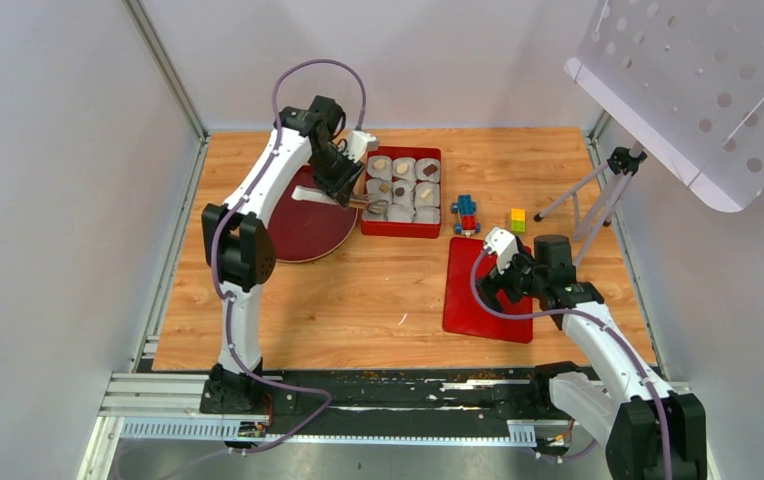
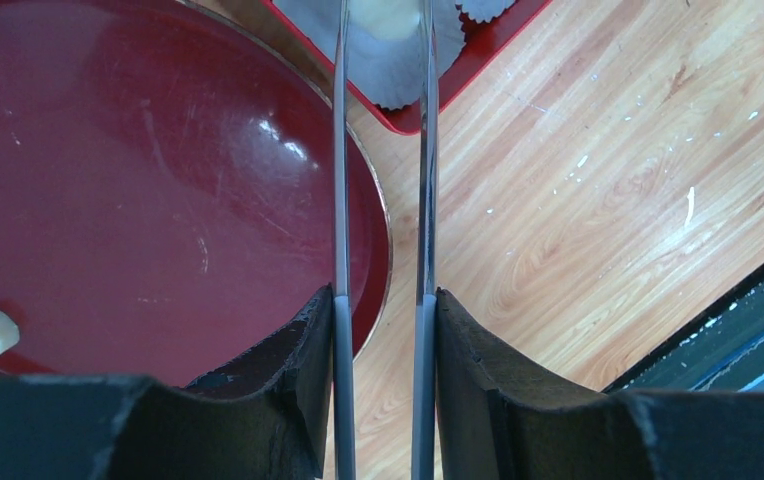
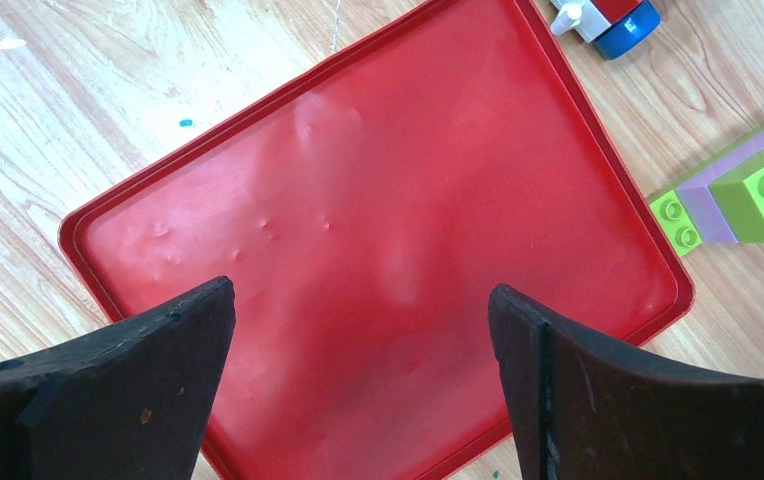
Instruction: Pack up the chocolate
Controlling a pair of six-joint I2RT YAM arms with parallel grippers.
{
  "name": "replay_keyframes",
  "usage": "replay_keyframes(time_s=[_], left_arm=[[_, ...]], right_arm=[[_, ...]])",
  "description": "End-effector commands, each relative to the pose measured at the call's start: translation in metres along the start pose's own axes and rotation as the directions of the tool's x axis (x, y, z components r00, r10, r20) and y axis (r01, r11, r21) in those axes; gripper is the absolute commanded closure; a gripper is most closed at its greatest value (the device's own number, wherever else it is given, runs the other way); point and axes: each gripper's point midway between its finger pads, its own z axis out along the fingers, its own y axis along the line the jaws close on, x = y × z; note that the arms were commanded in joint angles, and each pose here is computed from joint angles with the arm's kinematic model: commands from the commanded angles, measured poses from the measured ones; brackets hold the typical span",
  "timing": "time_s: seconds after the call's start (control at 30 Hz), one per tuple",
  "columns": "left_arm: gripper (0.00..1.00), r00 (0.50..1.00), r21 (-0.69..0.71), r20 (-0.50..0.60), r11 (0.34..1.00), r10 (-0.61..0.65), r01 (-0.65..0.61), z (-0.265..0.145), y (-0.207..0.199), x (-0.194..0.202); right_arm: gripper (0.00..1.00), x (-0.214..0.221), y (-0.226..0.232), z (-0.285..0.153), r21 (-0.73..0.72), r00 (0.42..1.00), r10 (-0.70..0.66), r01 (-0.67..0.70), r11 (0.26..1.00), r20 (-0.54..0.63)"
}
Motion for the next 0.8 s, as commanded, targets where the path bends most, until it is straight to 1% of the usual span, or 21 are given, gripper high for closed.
replay_keyframes(time_s=[0.0, 0.1, 0.27, 0.6, 0.77], left_arm=[[0.80, 0.997, -0.009, 0.069, 1.000, 0.028, -0.027, -0.006, 0.000, -0.023], [0.77, 0.998, -0.018, 0.054, 0.999, 0.041, -0.041, -0.002, 0.001, -0.023], [0.65, 0.998, -0.033, 0.033, 0.998, 0.059, -0.058, -0.002, 0.001, -0.023], [0.54, 0.997, -0.049, 0.028, 0.996, 0.074, -0.073, -0.016, -0.003, -0.022], [0.53, 0.997, -0.053, 0.042, 0.996, 0.068, -0.066, -0.022, -0.005, -0.024]], right_arm=[[0.02, -0.002, -0.003, 0.000, 0.016, 0.999, -0.024, 0.024, 1.000, 0.021], [0.02, -0.001, -0.003, 0.000, 0.019, 0.999, -0.027, 0.026, 0.999, 0.022], [0.02, -0.001, -0.004, -0.001, 0.024, 0.999, -0.030, 0.029, 0.999, 0.025], [0.02, -0.001, -0.004, -0.001, 0.028, 0.999, -0.034, 0.033, 0.999, 0.027], [0.02, -0.001, -0.003, -0.001, 0.023, 0.999, -0.035, 0.034, 0.999, 0.027]])
